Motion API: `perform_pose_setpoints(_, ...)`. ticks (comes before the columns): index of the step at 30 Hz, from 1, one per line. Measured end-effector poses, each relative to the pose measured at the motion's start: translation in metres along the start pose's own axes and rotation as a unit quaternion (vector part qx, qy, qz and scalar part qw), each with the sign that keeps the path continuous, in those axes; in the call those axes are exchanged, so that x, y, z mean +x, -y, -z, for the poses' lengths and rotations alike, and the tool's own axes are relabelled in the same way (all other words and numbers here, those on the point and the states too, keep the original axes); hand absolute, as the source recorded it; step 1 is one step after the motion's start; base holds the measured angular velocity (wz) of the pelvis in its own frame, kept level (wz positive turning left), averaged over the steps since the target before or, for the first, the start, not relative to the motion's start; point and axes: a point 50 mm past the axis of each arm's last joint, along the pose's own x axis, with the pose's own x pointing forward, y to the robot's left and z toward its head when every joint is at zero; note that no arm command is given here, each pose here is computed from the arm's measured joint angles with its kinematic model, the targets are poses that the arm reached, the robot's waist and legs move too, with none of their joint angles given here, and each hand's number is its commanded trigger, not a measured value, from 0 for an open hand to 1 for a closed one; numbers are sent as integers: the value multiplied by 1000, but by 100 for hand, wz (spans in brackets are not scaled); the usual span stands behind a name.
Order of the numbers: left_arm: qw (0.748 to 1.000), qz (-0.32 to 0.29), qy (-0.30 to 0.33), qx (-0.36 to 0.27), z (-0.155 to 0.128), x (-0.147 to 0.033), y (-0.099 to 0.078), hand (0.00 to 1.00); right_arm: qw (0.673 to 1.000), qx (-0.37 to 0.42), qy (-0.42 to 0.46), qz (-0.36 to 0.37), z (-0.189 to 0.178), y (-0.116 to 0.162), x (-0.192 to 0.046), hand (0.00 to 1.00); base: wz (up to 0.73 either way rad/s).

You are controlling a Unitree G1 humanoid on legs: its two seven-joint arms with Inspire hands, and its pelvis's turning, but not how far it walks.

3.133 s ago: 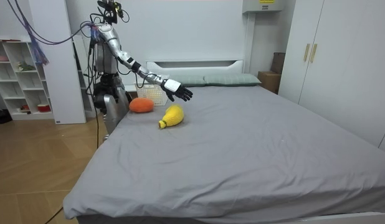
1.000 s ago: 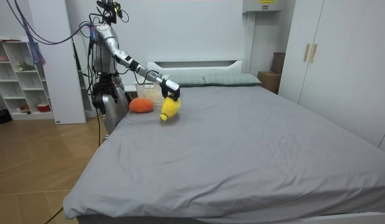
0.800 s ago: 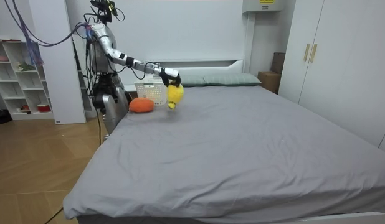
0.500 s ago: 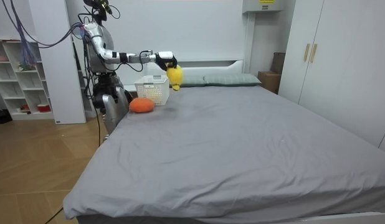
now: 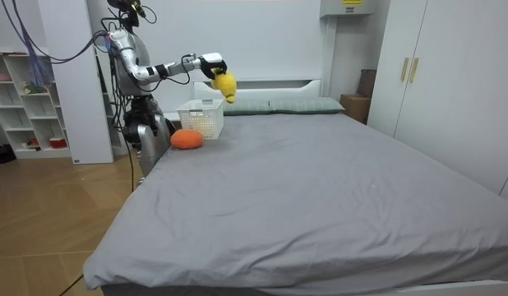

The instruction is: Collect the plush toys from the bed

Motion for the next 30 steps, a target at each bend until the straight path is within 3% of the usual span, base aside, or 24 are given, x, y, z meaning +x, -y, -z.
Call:
perform_pose_setpoints(6, 1000, -2, 7, 3, -4, -1, 1, 0, 1000, 7, 3, -8, -8, 0, 0, 100, 2)
perform_pose_setpoints(16, 1000, 5, -6, 14, 1, 0, 2, 0, 996, 26, 39, -78, -40, -36, 2, 100, 1)
perform_pose_setpoints(30, 999, 14, 37, 27, -29, 2, 11, 0, 984, 29, 86, -152, -68, -64, -3, 100, 1)
